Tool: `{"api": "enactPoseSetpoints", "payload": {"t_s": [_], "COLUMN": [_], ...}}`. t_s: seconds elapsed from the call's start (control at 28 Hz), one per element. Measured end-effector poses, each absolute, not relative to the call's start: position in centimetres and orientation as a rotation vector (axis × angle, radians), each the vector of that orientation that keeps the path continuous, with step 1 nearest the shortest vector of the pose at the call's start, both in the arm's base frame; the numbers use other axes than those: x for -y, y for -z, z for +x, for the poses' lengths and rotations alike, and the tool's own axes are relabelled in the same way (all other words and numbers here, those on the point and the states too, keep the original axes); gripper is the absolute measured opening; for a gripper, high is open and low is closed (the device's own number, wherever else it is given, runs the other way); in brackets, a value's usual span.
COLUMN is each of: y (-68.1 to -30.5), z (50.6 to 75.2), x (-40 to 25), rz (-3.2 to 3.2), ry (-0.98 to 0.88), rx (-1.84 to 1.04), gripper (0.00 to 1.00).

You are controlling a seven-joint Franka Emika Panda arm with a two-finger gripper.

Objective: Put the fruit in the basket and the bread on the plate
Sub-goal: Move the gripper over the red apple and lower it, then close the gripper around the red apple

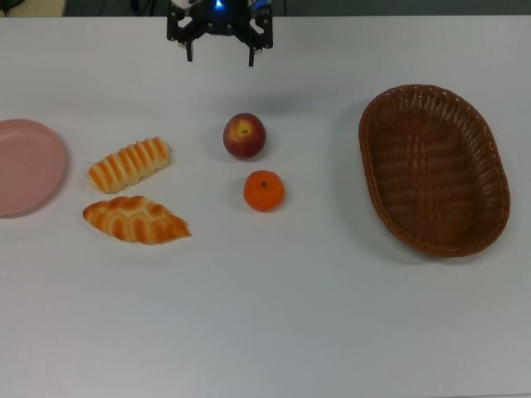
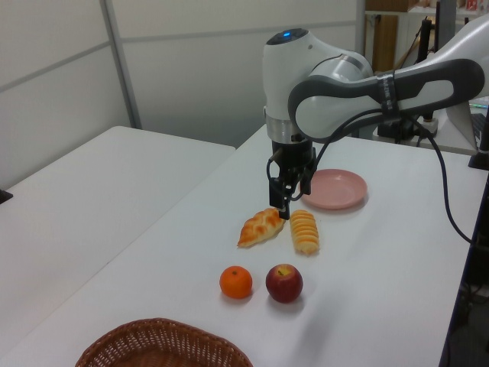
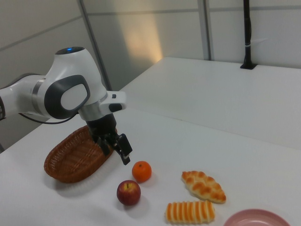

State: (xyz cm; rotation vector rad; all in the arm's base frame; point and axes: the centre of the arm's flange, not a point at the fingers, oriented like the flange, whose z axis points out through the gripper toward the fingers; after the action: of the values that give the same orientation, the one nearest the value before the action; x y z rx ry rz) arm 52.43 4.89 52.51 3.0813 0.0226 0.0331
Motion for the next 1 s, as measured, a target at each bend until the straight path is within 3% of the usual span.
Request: {"api": "enactPoseSetpoints", "payload": {"t_s": [0.18,0.64,1.0], "y": [-52.4,-43.0,-36.1], "z": [52.7,54.9,54.7], "x": [-3.9,-6.1,-9.9], "rz": [3.073,3.012,2.963], "ry": [0.016,0.174,0.258], "rx": [-0.019,-0.114,-0.222], "gripper": [1.00,1.00,1.00]}}
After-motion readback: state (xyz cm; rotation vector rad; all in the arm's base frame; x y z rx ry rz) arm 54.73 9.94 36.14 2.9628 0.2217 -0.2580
